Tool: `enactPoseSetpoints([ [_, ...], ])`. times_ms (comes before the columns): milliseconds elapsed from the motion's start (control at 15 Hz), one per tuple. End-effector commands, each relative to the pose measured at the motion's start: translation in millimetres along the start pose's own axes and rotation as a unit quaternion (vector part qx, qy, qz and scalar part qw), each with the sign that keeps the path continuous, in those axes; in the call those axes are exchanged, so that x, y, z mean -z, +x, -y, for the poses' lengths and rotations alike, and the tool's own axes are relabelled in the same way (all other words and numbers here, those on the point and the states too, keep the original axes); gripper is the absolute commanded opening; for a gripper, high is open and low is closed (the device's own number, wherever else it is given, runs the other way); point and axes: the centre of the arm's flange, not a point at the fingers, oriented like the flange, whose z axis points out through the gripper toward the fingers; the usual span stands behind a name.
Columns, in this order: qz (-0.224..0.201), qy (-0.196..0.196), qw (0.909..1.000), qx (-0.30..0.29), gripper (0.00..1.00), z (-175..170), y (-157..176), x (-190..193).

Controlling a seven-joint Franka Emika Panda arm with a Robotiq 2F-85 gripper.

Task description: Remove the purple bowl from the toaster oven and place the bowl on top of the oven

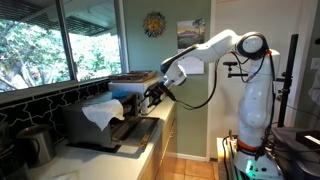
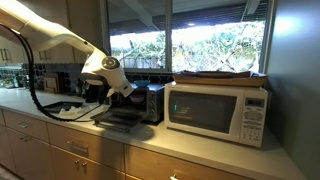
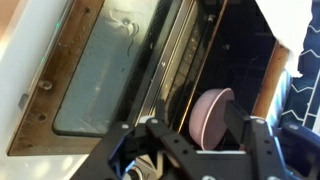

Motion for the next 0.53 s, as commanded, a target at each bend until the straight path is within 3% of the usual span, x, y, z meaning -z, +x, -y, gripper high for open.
enactPoseSetpoints([
  [0, -0.040, 0.020, 0.9990, -0.005, 0.95, -15, 10, -4],
  [133, -0.045, 0.019, 0.9988, -0.010, 1.00, -24, 8, -4],
  [267, -0.005, 0.018, 0.9994, -0.028, 1.00, -30, 1, -4],
  [333, -0.026, 0.016, 0.9994, -0.015, 1.00, -18, 6, -3],
  [467, -0.024, 0.015, 0.9995, -0.015, 1.00, -18, 6, -4],
])
